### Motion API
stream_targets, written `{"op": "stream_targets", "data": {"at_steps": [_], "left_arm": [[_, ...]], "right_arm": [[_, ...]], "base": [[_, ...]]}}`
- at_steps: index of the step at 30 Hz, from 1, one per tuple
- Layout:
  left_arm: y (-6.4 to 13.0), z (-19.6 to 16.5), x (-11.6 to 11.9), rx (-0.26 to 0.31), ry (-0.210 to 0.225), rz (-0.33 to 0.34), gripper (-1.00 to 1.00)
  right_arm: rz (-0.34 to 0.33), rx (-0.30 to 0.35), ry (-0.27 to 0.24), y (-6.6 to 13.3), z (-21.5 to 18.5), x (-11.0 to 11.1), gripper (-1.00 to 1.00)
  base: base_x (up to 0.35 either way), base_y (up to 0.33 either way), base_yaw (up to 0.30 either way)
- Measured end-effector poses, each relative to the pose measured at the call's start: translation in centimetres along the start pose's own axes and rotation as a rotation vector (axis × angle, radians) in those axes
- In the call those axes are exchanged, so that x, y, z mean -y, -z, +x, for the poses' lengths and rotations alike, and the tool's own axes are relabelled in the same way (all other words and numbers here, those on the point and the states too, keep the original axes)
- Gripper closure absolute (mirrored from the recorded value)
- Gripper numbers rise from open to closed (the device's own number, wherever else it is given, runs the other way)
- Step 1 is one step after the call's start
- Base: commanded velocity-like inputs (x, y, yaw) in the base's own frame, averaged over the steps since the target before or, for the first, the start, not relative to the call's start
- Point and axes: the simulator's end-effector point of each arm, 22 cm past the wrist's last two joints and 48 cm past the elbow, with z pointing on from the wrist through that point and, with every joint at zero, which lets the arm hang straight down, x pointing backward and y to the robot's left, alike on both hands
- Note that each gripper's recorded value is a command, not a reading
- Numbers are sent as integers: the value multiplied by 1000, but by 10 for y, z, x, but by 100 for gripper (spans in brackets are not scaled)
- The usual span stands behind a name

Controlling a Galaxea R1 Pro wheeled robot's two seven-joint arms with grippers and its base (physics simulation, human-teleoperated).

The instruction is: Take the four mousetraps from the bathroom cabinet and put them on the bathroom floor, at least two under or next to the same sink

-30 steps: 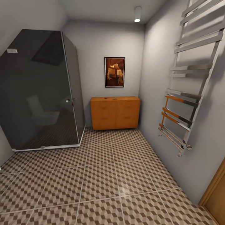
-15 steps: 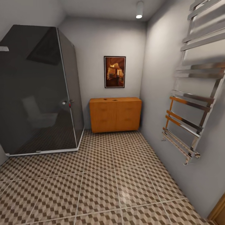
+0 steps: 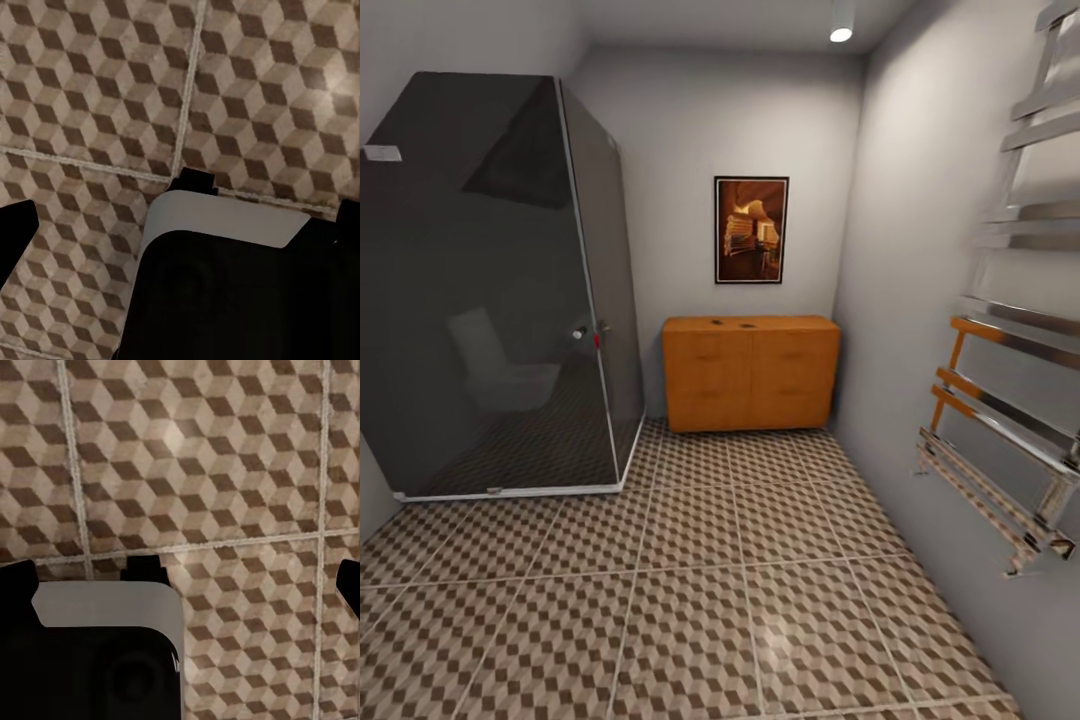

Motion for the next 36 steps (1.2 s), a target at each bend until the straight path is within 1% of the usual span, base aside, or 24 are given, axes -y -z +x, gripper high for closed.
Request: {"op": "stream_targets", "data": {"at_steps": [9, 36], "left_arm": [[0, 0, 0, 0, 0, 0, -100], [0, 0, 0, 0, 0, 1, -100]], "right_arm": [[0, 0, 0, 0, 0, 0, -100], [0, 0, 1, 0, 0, 0, -100]], "base": [[322, 0, 44], [322, 0, 3]]}}
